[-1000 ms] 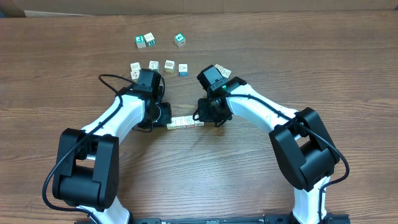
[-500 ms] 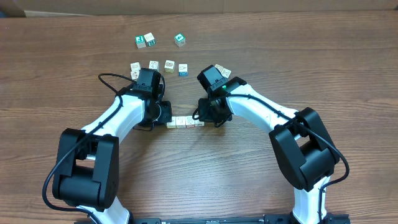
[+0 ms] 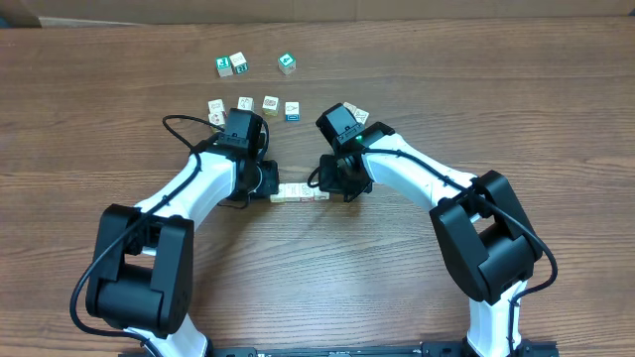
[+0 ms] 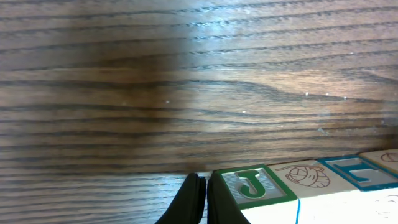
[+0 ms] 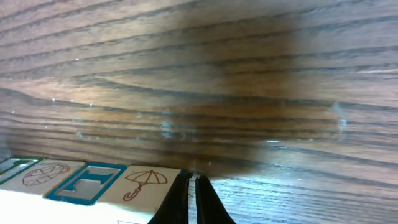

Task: Form a horizontal line
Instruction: 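Press the row from both ends with left and right grippers to align it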

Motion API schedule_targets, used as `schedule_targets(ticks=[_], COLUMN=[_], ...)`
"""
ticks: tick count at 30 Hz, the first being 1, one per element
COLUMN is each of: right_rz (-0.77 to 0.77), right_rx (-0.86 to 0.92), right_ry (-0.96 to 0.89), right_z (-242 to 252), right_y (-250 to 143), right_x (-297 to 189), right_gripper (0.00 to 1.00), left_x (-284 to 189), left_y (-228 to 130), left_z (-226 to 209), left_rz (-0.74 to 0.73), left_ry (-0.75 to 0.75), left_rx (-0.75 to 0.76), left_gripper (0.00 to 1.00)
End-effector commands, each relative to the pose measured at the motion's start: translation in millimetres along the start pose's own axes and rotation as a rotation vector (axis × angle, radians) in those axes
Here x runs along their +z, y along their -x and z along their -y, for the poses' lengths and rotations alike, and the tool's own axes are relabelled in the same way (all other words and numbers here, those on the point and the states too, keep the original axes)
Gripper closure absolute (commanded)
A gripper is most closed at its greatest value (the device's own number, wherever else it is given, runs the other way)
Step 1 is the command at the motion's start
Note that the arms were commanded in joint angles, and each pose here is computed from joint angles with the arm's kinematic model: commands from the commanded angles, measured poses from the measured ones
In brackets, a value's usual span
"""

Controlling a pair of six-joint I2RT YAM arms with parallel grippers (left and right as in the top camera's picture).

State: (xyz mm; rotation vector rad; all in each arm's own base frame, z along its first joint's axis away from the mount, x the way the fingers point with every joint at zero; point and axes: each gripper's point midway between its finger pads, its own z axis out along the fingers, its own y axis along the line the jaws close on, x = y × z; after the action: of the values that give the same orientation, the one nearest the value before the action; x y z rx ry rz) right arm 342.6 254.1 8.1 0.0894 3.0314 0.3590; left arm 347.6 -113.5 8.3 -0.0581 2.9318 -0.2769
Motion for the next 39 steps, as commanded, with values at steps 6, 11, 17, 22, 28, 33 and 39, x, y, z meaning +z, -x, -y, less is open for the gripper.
schedule_targets(ticks=[6,11,17,22,28,33,39], right_rz=[-0.010,-0.009,-0.002,0.007,0.036,0.040,0.034], right_rx=[0.009,0.009,0.010,0.033,0.088,0.088,0.089], right_ry=[0.009,0.009,-0.001,-0.017,-0.063,-0.068,-0.072], right_z=[-3,-3,-2,1,10,12,12], right_y=[-3,-3,-2,-1,4,5,3], right_x=[7,7,7,7,6,6,6], right_gripper=[0.96,0.96,0.91,0.89,0.89,0.90,0.90], left_x=[-1,-1,-1,-1,-1,-1,-1], left_y=[-5,-5,-5,-5,-5,-5,-5], left_z=[15,15,15,15,15,15,15], left_rz=[-0.002,-0.001,-0.001,-0.001,-0.001,-0.002,-0.001], left_ry=[-0.033,-0.031,-0.030,-0.030,-0.030,-0.030,-0.030], left_rx=[0.000,-0.001,0.000,0.000,0.000,0.000,0.000], left_gripper=[0.96,0.96,0.96,0.96,0.96,0.96,0.96])
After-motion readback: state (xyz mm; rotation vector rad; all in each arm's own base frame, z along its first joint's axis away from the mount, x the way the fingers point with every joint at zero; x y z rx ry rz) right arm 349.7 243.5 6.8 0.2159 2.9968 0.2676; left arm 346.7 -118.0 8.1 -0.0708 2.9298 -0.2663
